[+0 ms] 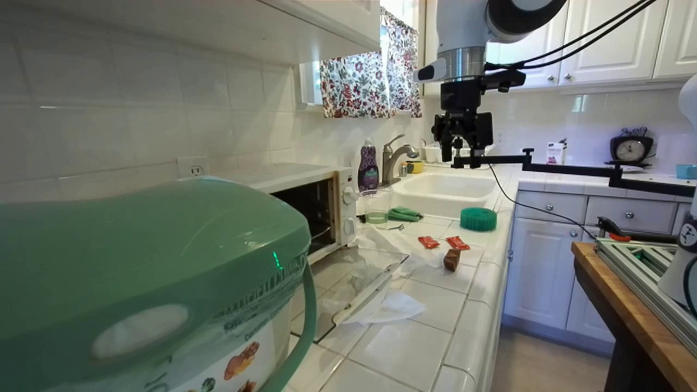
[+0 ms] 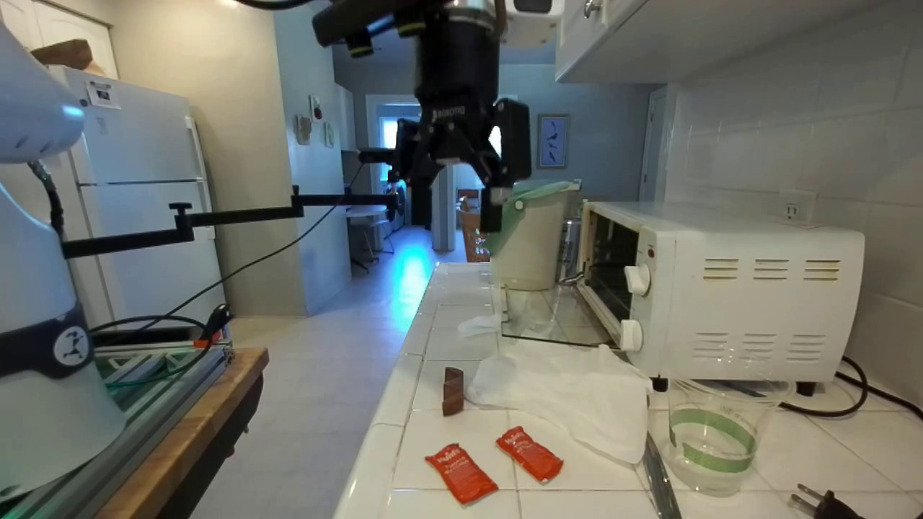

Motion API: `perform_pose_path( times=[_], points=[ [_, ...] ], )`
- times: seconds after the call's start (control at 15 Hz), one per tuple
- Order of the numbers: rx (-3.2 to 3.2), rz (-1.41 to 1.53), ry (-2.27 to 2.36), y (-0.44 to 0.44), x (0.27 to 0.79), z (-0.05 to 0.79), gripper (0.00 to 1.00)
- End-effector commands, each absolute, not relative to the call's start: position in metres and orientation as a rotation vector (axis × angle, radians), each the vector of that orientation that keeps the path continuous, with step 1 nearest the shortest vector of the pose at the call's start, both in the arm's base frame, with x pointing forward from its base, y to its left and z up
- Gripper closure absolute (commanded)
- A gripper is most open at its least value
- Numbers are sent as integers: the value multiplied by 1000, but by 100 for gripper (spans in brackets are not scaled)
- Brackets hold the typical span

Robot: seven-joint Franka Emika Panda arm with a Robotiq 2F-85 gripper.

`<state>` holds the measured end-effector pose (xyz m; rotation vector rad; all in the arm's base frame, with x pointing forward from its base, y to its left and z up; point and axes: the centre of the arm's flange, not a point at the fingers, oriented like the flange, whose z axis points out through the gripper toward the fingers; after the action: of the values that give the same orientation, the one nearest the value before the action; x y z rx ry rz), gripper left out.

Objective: Put the brown object inside the oven.

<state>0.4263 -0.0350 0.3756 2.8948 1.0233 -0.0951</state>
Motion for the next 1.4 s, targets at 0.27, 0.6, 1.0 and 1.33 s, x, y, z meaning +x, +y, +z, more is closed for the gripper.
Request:
perform_pose_path(
  times=[0.27, 0.6, 1.0, 1.33],
  points=[
    [2592, -214, 1504, 9, 422, 295, 0],
    [2546, -213, 1545, 24, 421, 274, 0],
    [2522, -170, 1598, 22, 423, 259, 0],
    [2463, -101, 1706, 29, 428, 226, 0]
  ],
)
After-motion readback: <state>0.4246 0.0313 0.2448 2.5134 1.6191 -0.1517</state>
